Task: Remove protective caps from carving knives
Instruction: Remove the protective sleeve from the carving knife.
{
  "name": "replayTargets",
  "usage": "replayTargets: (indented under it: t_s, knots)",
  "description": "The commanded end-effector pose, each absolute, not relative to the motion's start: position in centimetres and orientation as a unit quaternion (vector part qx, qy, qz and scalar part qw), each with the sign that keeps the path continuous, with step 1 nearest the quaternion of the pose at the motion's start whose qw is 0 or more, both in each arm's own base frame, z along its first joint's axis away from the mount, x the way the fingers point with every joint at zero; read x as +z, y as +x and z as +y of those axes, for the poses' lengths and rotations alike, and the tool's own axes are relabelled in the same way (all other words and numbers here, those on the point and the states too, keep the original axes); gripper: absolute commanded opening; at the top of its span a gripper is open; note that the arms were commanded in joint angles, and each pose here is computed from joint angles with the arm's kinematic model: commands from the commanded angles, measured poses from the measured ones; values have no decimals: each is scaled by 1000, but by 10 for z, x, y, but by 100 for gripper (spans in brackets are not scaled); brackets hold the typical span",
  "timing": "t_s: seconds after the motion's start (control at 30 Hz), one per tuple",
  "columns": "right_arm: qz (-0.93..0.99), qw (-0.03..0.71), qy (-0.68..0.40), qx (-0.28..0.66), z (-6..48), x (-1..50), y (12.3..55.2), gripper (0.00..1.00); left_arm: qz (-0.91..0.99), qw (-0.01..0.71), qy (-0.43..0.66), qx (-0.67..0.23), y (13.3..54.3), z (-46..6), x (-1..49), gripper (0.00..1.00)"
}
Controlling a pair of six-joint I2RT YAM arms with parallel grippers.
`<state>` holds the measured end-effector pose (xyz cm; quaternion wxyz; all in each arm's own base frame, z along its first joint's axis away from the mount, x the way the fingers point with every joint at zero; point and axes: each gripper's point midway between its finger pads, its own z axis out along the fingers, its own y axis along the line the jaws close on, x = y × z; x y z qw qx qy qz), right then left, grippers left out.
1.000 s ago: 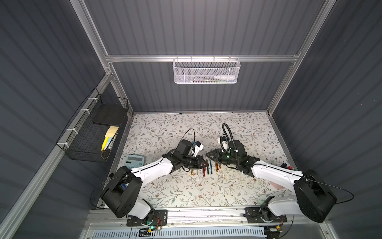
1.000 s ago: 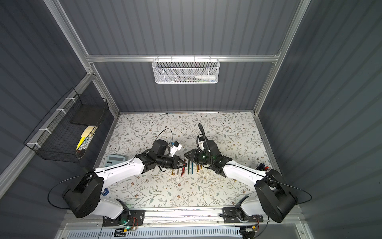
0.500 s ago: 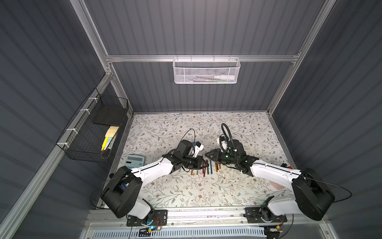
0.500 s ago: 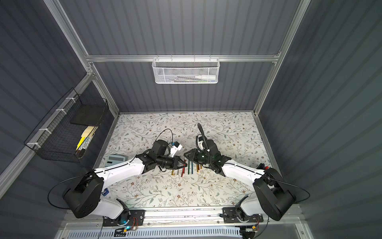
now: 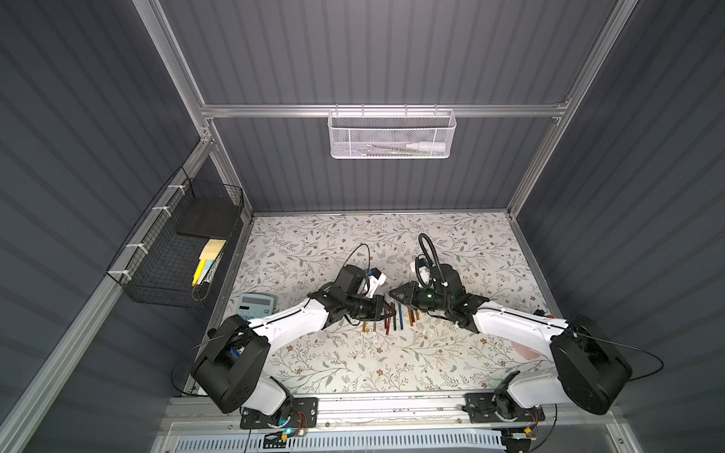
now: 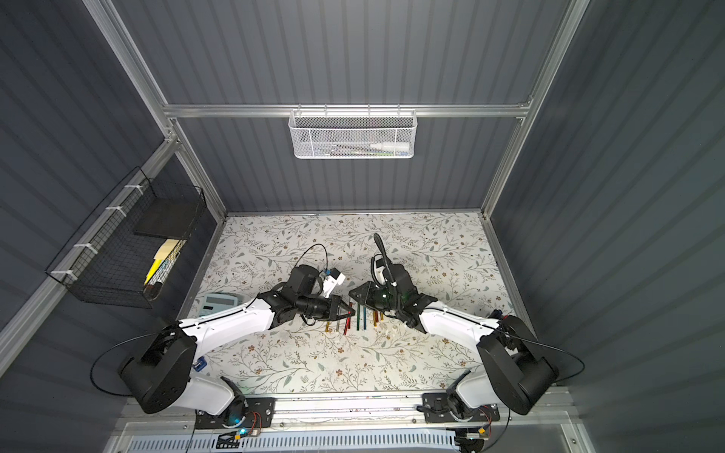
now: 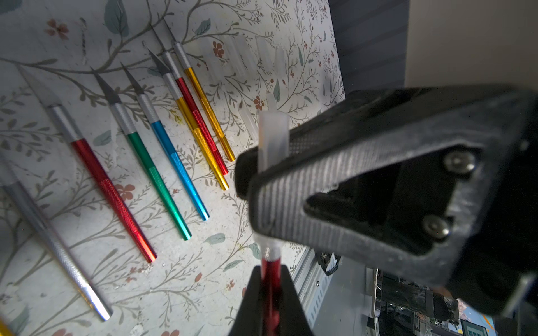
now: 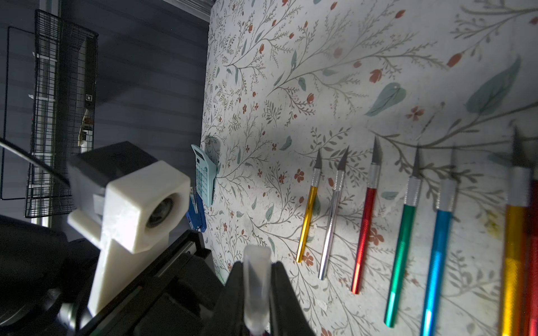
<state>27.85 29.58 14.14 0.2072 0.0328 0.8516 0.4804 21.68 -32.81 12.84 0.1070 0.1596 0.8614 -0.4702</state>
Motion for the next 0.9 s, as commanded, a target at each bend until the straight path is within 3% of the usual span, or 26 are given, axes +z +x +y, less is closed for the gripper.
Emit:
replayTargets:
  t_s: [0.0, 0.1, 0.3, 0.87]
  knots:
    - [849, 228, 35, 476, 296, 154, 285, 7, 873, 105, 168, -446, 213, -324, 120, 0]
    - [865, 236, 46, 441, 285, 149, 288, 7, 891, 99, 175, -407, 211, -318, 108, 0]
    - [882, 281, 79, 371, 257, 144, 298, 6, 879, 85, 196, -426, 196, -331, 108, 0]
    - [872, 334, 124, 335, 214, 156, 310, 5, 853, 36, 252, -456, 154, -343, 110, 0]
